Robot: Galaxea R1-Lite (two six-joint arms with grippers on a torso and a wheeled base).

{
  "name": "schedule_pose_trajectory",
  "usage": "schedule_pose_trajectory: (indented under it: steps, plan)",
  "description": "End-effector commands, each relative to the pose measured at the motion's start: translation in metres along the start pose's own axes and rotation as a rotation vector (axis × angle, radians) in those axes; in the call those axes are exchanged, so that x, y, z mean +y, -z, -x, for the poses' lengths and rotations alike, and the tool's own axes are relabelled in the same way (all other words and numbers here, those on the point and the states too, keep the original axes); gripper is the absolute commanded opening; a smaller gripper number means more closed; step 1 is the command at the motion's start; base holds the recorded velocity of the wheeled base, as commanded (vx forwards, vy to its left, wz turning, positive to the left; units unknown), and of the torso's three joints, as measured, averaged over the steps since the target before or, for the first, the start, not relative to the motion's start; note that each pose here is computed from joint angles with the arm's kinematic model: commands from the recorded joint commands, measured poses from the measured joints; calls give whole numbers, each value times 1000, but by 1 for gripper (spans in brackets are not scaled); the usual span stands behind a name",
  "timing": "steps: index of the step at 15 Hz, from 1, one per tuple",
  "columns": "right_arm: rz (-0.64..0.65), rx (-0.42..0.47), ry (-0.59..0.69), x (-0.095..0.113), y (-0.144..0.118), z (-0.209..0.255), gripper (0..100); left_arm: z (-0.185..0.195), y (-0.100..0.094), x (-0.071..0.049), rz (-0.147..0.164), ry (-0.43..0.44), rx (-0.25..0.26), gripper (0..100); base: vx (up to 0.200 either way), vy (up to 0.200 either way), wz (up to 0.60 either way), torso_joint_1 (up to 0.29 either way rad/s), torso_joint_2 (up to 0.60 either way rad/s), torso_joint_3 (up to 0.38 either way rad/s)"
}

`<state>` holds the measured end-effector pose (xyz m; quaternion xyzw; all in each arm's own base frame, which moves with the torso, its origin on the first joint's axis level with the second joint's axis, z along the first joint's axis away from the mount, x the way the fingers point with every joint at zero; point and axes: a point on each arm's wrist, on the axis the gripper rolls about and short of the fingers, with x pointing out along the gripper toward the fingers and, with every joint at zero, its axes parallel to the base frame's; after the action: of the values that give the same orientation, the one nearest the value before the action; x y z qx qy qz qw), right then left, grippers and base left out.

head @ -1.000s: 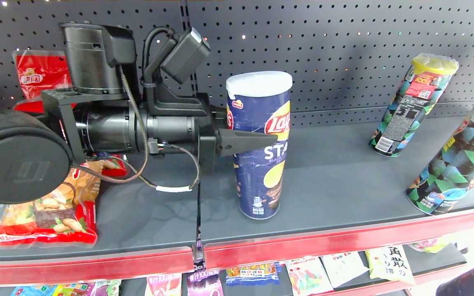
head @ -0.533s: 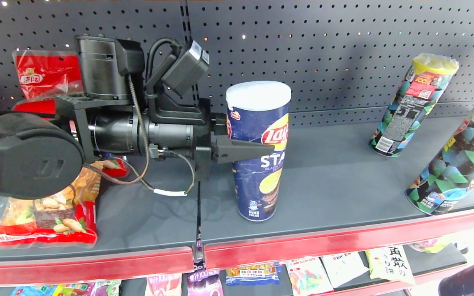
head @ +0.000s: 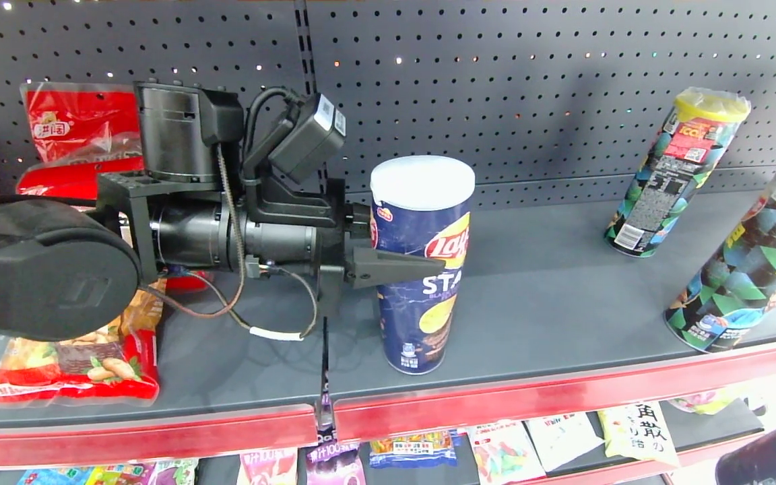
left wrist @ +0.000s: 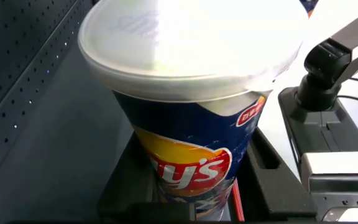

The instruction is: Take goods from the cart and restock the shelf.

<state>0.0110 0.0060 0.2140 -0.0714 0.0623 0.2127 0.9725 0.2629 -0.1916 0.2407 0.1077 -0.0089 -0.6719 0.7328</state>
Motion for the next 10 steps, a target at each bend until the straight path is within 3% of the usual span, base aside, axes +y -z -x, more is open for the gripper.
schedule_pose_trajectory:
  steps: [1, 6, 10]
  plan:
    - [0, 2, -1, 0, 0, 0, 0, 2, 1, -2, -1, -1, 3, 0, 0, 0, 0, 0, 0, 0]
    - [1, 8, -2, 0, 0, -2, 0, 10, 6, -14, 19, -5, 22, 0, 0, 0, 0, 0, 0, 0]
    - [0, 16, -3, -1, -1, -5, 0, 11, 8, -17, 16, 2, 21, 0, 0, 0, 0, 0, 0, 0]
